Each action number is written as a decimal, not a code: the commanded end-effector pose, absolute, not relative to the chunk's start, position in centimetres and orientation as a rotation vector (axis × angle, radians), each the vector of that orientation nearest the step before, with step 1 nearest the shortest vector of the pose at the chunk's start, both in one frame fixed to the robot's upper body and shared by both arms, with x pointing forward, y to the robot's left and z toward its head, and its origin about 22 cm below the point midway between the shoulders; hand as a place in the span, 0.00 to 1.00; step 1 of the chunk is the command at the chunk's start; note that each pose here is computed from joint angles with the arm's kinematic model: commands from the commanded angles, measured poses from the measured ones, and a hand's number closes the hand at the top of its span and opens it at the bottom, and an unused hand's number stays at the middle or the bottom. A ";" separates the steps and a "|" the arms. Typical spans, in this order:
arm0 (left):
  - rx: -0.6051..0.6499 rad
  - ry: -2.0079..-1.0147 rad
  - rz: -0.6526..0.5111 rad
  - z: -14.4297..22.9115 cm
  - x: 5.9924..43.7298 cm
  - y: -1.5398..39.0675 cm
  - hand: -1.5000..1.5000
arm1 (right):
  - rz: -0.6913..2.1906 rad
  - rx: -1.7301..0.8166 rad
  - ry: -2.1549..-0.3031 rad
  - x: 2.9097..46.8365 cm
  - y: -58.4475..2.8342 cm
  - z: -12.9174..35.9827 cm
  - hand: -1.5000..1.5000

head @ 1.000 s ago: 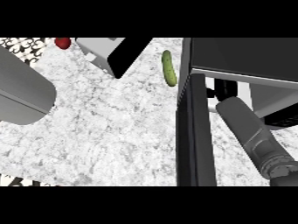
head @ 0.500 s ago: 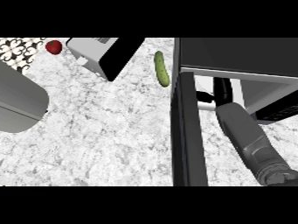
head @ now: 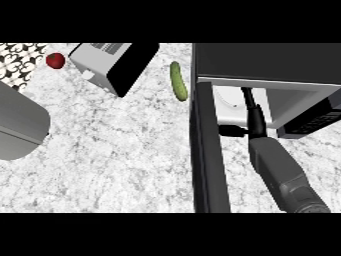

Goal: Pick up the milk, place it into the microwave and close the microwave

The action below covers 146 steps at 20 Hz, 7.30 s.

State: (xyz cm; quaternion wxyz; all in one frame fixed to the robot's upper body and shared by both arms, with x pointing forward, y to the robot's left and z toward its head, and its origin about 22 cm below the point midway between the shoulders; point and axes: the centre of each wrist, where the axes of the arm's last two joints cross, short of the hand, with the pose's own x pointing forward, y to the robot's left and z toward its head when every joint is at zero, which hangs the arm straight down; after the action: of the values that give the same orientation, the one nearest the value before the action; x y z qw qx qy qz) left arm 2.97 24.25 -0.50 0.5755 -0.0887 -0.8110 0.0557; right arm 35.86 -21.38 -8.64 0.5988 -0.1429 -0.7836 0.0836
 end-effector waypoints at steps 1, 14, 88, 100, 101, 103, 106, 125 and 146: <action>-0.179 -1.892 0.120 0.3 3.9 26.1 0.00 | 0.142 -0.282 -1.853 35.1 -22.7 -9.3 0.00; -0.213 -1.820 0.089 -0.1 3.5 21.5 0.00 | 0.098 -0.027 -1.846 28.0 -25.4 -14.9 0.00; -0.388 -1.625 -0.747 -1.7 23.6 -0.4 1.00 | 0.102 0.106 -1.998 21.2 -44.0 -3.3 0.00; -0.295 -1.815 -0.646 3.7 28.8 -2.0 1.00 | 0.196 0.154 -2.046 24.7 -43.7 1.6 0.00; -0.284 -1.811 -0.637 3.8 29.2 -2.0 1.00 | 0.204 0.164 -2.053 24.9 -43.6 1.9 0.00; -0.273 -1.814 -0.626 4.7 30.0 -2.2 1.00 | 0.214 0.199 -2.056 25.4 -43.0 2.2 0.00; -0.260 -1.840 -0.615 5.8 30.9 -2.5 1.00 | 0.229 0.234 -2.075 26.2 -42.9 3.3 0.00; -0.143 -1.867 -0.536 10.2 35.5 -3.2 1.00 | 0.416 0.523 -2.047 29.7 -39.5 8.3 0.00; -0.110 -1.881 -0.463 10.3 35.7 -3.2 1.00 | 0.863 0.856 -1.987 29.9 -32.1 14.4 1.00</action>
State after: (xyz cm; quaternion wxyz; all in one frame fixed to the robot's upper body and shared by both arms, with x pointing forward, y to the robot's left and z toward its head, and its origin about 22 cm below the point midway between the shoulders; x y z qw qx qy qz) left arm 35.46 -1.71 9.45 0.5651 -0.0418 -0.8007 -0.1944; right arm 30.15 -32.97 14.24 0.4294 0.2896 -0.7925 0.3220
